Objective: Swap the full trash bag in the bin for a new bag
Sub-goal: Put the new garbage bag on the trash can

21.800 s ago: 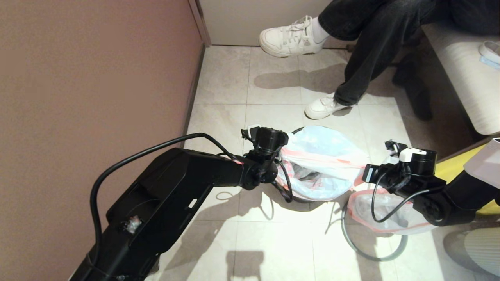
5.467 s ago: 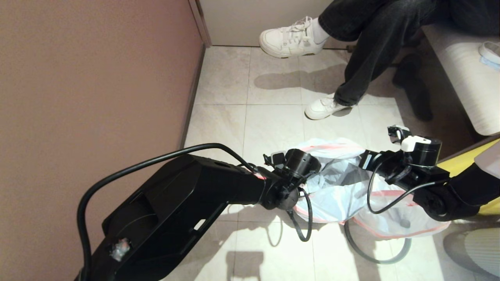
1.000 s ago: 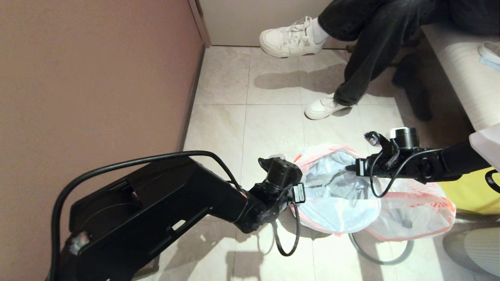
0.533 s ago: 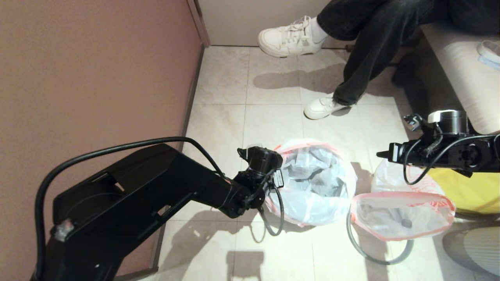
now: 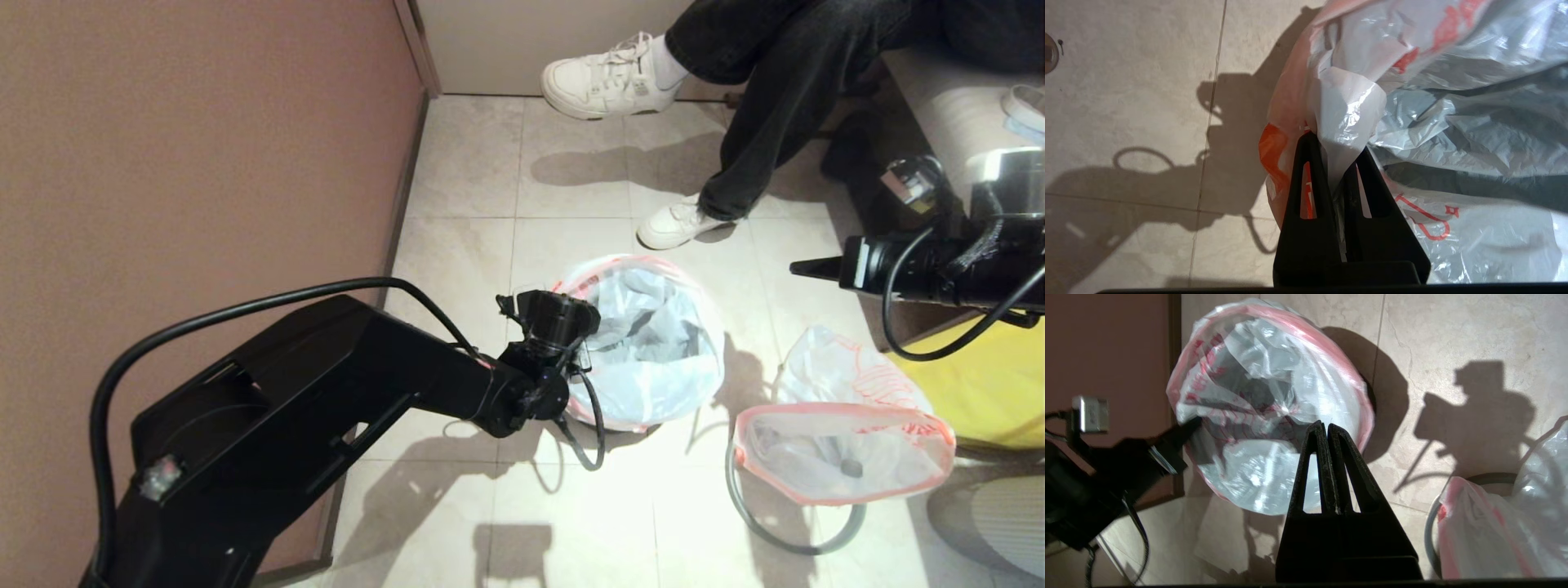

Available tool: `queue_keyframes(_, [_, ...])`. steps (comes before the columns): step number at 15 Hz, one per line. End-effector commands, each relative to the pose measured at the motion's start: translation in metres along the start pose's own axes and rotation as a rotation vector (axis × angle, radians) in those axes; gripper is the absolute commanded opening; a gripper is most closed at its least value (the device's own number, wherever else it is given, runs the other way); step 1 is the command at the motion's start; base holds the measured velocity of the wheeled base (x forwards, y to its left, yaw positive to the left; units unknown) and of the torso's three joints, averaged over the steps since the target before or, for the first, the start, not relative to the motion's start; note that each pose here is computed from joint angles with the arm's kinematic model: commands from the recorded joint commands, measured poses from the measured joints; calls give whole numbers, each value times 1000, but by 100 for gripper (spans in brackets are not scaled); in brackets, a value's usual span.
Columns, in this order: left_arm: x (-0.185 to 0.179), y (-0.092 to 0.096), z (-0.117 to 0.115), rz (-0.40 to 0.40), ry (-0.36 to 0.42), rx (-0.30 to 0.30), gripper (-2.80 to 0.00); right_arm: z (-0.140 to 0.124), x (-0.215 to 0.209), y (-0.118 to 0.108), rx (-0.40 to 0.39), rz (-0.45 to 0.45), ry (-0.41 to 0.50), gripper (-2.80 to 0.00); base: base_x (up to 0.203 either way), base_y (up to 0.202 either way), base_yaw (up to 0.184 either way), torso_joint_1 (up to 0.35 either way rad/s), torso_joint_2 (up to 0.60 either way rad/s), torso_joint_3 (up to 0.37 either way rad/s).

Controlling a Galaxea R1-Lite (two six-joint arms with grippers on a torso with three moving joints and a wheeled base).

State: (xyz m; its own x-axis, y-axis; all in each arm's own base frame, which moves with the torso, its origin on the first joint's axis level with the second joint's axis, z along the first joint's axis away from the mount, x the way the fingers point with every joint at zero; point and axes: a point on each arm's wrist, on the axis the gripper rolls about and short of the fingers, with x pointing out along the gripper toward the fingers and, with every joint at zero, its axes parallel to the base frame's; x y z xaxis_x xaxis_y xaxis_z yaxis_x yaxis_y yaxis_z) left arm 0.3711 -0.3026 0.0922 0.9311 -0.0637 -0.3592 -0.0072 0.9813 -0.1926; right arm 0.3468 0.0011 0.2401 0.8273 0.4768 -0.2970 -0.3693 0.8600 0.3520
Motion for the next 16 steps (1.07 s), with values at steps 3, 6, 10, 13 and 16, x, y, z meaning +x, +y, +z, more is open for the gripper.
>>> queue_keyframes(3, [-12,-12,12,-15,-45,-27,-280,-20,9,16,34,-121,7,-280,0,0,0,0,0,0])
queue_keyframes(6, [-9,-14,11,-19,-49,-33,-280,-66,60,-1,57,-184,100,-280,0,0,0,0,0,0])
queue_keyframes(10, [6,-10,18,-11,-67,-46,-280,-73,78,18,-8,-160,66,-280,0,0,0,0,0,0])
queue_keyframes(13, [10,-13,9,-9,-50,-32,0,-62,68,26,-42,-182,18,-280,0,0,0,0,0,0])
queue_keyframes(16, [-6,-18,20,-28,-51,-35,0,-50,54,42,-59,-180,-29,-280,0,0,0,0,0,0])
